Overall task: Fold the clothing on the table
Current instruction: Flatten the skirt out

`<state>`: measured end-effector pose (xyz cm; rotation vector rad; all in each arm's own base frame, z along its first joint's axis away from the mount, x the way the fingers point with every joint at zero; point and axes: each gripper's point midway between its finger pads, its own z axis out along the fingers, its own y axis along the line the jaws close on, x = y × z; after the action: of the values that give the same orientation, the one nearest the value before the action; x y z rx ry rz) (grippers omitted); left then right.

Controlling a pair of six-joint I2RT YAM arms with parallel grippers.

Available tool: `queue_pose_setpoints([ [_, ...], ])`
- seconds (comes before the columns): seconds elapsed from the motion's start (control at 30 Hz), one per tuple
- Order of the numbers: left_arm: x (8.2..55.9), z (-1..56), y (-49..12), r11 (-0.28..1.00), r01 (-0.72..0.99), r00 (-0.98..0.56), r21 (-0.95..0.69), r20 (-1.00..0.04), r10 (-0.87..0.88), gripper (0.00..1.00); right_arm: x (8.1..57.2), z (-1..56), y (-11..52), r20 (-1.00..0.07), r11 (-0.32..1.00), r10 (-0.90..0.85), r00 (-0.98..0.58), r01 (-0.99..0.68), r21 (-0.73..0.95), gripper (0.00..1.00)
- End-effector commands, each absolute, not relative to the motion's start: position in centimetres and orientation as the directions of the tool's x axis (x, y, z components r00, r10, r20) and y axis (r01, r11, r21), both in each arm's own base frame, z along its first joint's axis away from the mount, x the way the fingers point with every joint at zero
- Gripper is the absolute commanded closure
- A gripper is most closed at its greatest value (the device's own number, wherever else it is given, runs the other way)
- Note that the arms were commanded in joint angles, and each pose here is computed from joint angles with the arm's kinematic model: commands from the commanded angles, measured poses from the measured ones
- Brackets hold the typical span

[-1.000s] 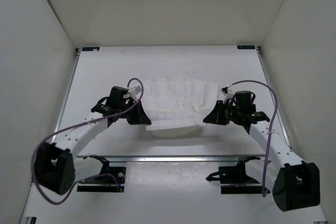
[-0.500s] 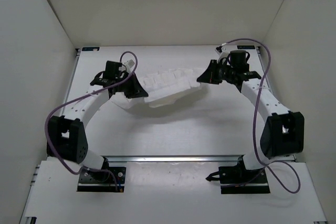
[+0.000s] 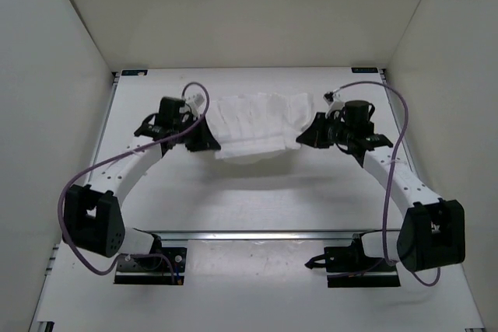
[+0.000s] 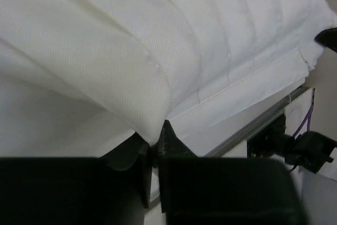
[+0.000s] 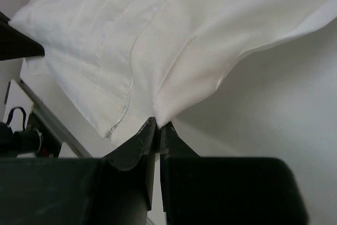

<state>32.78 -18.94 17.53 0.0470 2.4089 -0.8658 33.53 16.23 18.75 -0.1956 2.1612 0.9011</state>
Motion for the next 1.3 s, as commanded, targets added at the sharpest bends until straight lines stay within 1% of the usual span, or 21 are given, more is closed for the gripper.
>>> queue_pose_setpoints([
  [0.0, 28.2, 10.3, -14.2, 0.897, 0.028, -0.892, -0.441, -0.416, -0.176, 0.78, 31.8, 12.9, 12.6, -0.652, 0.850, 0.167, -0.740, -0.226, 0.475, 1.00],
  [0.03, 26.6, 8.8, -14.0, 0.905, 0.016, -0.907, -0.425, -0.388, -0.166, 0.70, 30.4, 10.9, 12.6, -0.607, 0.851, 0.164, -0.777, -0.200, 0.486, 1.00],
  [0.1, 24.5, 7.1, -13.7, 0.911, -0.002, -0.926, -0.412, -0.343, -0.157, 0.26, 28.6, 9.3, 13.1, -0.562, 0.844, 0.167, -0.810, -0.178, 0.507, 1.00],
  [0.13, 23.8, 6.6, -13.7, 0.913, -0.003, -0.930, -0.408, -0.333, -0.152, 0.18, 27.9, 8.5, 13.0, -0.538, 0.839, 0.177, -0.824, -0.160, 0.521, 1.00],
  [0.17, 23.0, 6.2, -13.6, 0.916, -0.009, -0.938, -0.401, -0.315, -0.147, 0.06, 27.8, 8.3, 13.1, -0.524, 0.835, 0.186, -0.831, -0.148, 0.530, 1.00],
  [0.2, 22.7, 6.2, -13.7, 0.916, -0.004, -0.939, -0.401, -0.314, -0.142, 0.01, 27.3, 7.6, 13.2, -0.498, 0.831, 0.184, -0.847, -0.136, 0.540, 1.00],
  [0.33, 21.9, 6.8, -14.6, 0.899, 0.006, -0.936, -0.438, -0.318, -0.149, 0.01, 27.3, 7.0, 13.5, -0.479, 0.825, 0.179, -0.859, -0.134, 0.549, 0.99],
  [0.37, 21.6, 6.7, -15.0, 0.892, 0.009, -0.935, -0.452, -0.320, -0.153, 0.02, 27.3, 6.7, 13.4, -0.474, 0.828, 0.178, -0.862, -0.129, 0.545, 0.90],
  [0.4, 22.4, 7.3, -15.6, 0.876, 0.017, -0.921, -0.482, -0.349, -0.174, 0.01, 27.3, 6.6, 13.5, -0.468, 0.826, 0.174, -0.867, -0.130, 0.548, 0.85],
  [0.43, 22.1, 7.4, -16.2, 0.859, 0.002, -0.922, -0.512, -0.334, -0.197, 0.01, 27.4, 6.4, 13.5, -0.461, 0.825, 0.174, -0.870, -0.127, 0.551, 0.84],
  [0.5, 22.8, 8.2, -18.1, 0.810, 0.026, -0.902, -0.585, -0.363, -0.234, 0.03, 27.0, 6.0, 13.7, -0.450, 0.822, 0.165, -0.878, -0.130, 0.555, 0.71],
  [0.53, 22.8, 8.2, -18.6, 0.799, 0.003, -0.898, -0.601, -0.353, -0.262, 0.03, 27.1, 5.8, 13.6, -0.460, 0.825, 0.162, -0.873, -0.136, 0.548, 0.70],
  [0.57, 23.0, 8.1, -19.5, 0.784, 0.017, -0.892, -0.621, -0.365, -0.269, 0.05, 27.2, 6.0, 13.7, -0.461, 0.822, 0.161, -0.873, -0.141, 0.553, 0.71],
  [0.63, 23.4, 7.3, -20.6, 0.757, -0.015, -0.884, -0.653, -0.346, -0.316, 0.08, 27.3, 5.9, 13.6, -0.461, 0.814, 0.171, -0.871, -0.139, 0.564, 0.78],
  [0.7, 22.0, 5.3, -21.6, 0.742, -0.038, -0.909, -0.670, -0.285, -0.304, 0.09, 27.5, 5.6, 13.6, -0.454, 0.811, 0.175, -0.874, -0.133, 0.569, 0.85],
  [0.77, 22.0, 4.7, -22.1, 0.725, -0.054, -0.903, -0.687, -0.276, -0.330, 0.10, 28.6, 6.0, 13.8, -0.466, 0.816, 0.169, -0.868, -0.142, 0.561, 0.91],
  [0.8, 22.4, 4.7, -22.2, 0.715, -0.041, -0.890, -0.698, -0.299, -0.344, 0.11, 28.6, 6.1, 14.0, -0.461, 0.813, 0.162, -0.873, -0.147, 0.564, 0.95],
  [0.87, 22.7, 4.3, -22.2, 0.696, -0.079, -0.878, -0.714, -0.280, -0.387, 0.12, 28.7, 5.9, 14.7, -0.431, 0.801, 0.150, -0.890, -0.146, 0.580, 1.00],
  [1.1, 24.9, 3.7, -22.9, 0.658, -0.137, -0.839, -0.741, -0.267, -0.475, 0.14, 28.5, 5.8, 17.6, -0.416, 0.784, 0.044, -0.908, -0.226, 0.578, 1.00],
  [1.23, 27.2, 4.7, -24.1, 0.655, -0.153, -0.810, -0.740, -0.286, -0.513, 0.15, 28.7, 6.0, 17.3, -0.411, 0.776, 0.056, -0.910, -0.219, 0.591, 1.00],
  [1.27, 27.3, 4.3, -24.1, 0.666, -0.169, -0.807, -0.727, -0.285, -0.517, 0.18, 28.8, 6.1, 17.1, -0.415, 0.780, 0.060, -0.908, -0.217, 0.587, 1.00],
])
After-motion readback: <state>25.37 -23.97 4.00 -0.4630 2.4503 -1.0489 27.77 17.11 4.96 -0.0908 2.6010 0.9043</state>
